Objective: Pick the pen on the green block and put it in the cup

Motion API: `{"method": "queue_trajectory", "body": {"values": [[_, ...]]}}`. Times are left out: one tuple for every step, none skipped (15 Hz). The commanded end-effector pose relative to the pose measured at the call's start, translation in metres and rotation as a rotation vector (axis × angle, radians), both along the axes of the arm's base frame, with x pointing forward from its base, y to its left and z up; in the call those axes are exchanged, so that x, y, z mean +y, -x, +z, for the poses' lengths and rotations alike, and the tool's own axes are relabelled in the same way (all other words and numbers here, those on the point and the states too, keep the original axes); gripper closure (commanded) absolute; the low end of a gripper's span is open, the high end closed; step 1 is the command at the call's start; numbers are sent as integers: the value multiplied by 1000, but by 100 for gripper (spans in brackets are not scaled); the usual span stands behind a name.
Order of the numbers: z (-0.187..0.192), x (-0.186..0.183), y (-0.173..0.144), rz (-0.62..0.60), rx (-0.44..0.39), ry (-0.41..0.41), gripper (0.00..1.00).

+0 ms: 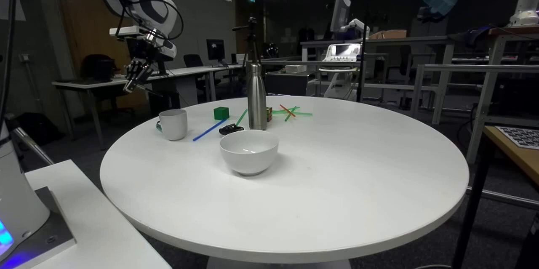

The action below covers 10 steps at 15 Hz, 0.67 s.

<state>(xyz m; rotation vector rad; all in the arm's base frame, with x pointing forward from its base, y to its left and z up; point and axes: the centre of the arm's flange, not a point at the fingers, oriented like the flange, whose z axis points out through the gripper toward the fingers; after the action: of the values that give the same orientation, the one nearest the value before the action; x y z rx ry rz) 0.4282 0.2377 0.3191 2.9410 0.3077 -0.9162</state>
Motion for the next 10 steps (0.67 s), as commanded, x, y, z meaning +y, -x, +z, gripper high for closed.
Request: {"method": "queue_trajectory", "body": {"values": [[18,-1,21,-32,39,14,99],[20,0,23,-34,51,14,99],[23,0,24,-32,59,16,99],[24,1,26,-32,68,16,99],[25,1,26,-31,74,15,99],[24,1,27,-30,80,17,99],[25,0,27,-28,86,18,99],[24,-1,26,-30,88,26,99],[22,-3,25,-32,90,28,99],[20,-5,24,-35,94,31,99]]}}
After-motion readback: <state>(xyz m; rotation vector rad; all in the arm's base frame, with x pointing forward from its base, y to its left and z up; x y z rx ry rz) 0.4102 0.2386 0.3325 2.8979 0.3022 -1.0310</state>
